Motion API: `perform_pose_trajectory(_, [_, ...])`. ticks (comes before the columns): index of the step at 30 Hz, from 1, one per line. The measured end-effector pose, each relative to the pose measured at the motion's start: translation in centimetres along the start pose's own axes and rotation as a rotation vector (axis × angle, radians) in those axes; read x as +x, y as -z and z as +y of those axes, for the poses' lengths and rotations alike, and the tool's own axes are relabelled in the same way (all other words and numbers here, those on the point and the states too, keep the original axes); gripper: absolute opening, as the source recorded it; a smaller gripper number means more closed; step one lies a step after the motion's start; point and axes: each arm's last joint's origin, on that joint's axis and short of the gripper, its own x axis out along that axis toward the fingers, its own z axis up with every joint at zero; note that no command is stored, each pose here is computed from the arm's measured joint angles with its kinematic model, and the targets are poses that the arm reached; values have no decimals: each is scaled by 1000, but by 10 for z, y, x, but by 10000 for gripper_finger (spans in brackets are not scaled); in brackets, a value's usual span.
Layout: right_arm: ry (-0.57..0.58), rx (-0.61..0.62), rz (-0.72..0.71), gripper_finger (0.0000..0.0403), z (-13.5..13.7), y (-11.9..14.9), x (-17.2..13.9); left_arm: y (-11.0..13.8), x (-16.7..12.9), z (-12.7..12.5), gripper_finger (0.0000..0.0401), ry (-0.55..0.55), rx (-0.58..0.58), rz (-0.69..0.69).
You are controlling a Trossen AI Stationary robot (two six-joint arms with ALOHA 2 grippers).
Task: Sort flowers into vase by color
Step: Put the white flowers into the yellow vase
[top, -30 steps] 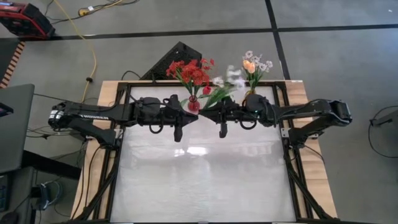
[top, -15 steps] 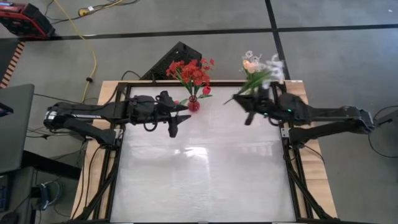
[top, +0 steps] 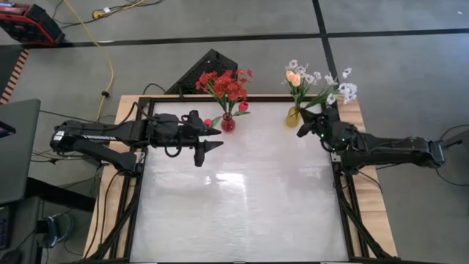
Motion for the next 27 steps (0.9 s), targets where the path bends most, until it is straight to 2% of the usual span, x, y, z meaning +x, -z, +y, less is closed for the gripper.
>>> perform_pose_trajectory(3, [71, -34, 31, 27, -8, 4, 4, 0, 0, 1, 183, -40, -8, -7])
perform_pose_trajectory(9, [216, -57, 78, 27, -25, 9, 10, 0, 0, 1, 183, -48, -12, -10])
perform_pose_trajectory(23, [325, -60, 33, 27, -35, 5, 26, 0, 0, 1, 183, -50, -36, -10])
perform_pose_trajectory(27, [323, -41, 21, 27, -34, 5, 36, 0, 0, 1, 183, -41, -54, -9])
